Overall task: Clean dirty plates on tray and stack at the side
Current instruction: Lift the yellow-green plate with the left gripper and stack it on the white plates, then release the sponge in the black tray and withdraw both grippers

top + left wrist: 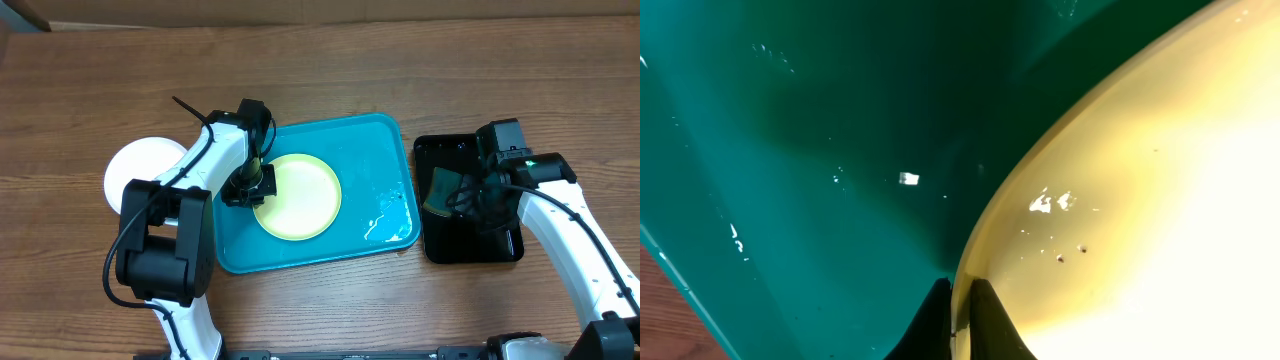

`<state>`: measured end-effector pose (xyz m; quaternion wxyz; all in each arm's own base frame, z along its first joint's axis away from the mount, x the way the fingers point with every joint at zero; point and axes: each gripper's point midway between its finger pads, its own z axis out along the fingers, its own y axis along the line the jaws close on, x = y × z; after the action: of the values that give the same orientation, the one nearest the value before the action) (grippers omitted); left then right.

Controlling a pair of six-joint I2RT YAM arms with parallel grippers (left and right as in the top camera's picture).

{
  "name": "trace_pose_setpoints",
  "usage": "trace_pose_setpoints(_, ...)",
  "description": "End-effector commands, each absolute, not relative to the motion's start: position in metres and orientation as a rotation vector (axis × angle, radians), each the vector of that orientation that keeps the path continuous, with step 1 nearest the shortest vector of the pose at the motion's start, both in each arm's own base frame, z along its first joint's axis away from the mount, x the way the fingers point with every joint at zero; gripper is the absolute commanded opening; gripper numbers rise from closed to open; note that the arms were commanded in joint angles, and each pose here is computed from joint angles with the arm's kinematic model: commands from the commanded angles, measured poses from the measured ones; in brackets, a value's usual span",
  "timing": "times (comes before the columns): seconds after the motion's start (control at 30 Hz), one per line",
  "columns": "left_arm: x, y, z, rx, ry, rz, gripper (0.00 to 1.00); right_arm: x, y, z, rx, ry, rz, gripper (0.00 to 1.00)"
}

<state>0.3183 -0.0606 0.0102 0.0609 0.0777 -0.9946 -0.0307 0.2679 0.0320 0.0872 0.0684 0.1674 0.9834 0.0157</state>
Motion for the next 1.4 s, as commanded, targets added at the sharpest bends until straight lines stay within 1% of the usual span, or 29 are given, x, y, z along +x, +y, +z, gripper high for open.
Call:
trace_pose_setpoints(0.0,0.326,-0.054,0.026,0.261,-3.065,-0.086,0.04,0.274,0.032,0.097,0.492,2.928,0.064,0.52)
trace_pose_setpoints(0.13,0.333,-0.04,0.069,0.314,-3.187,-0.105,0.04,0.274,0.032,0.097,0.492,2.927,0.063,0.51)
trace_pose_setpoints(0.37,0.335,0.002,0.141,0.44,-3.388,-0.339,0.04,0.274,0.032,0.097,0.492,2.928,0.063,0.51)
trace_pose_setpoints(0.53,0.333,0.026,0.179,0.575,-3.492,-0.433,0.04,0.274,0.032,0.097,0.492,2.927,0.063,0.52)
trace_pose_setpoints(0.63,0.33,0.048,0.191,0.679,-3.493,-0.532,0.04,0.274,0.032,0.097,0.492,2.927,0.063,0.51)
trace_pose_setpoints(0.83,0.321,0.097,0.19,0.949,-3.4,-0.59,0.04,0.274,0.032,0.097,0.492,2.927,0.063,0.52)
trace_pose_setpoints(1.0,0.322,0.13,0.183,1.182,-3.353,-0.439,0.04,0.274,0.032,0.097,0.492,2.927,0.063,0.52)
trace_pose_setpoints(1.13,0.319,0.161,0.165,1.329,-3.26,-0.393,0.04,0.274,0.032,0.097,0.492,2.927,0.063,0.52)
trace_pose_setpoints(1.37,0.315,0.191,0.12,1.406,-3.105,-0.359,0.04,0.275,0.032,0.097,0.492,2.927,0.063,0.52)
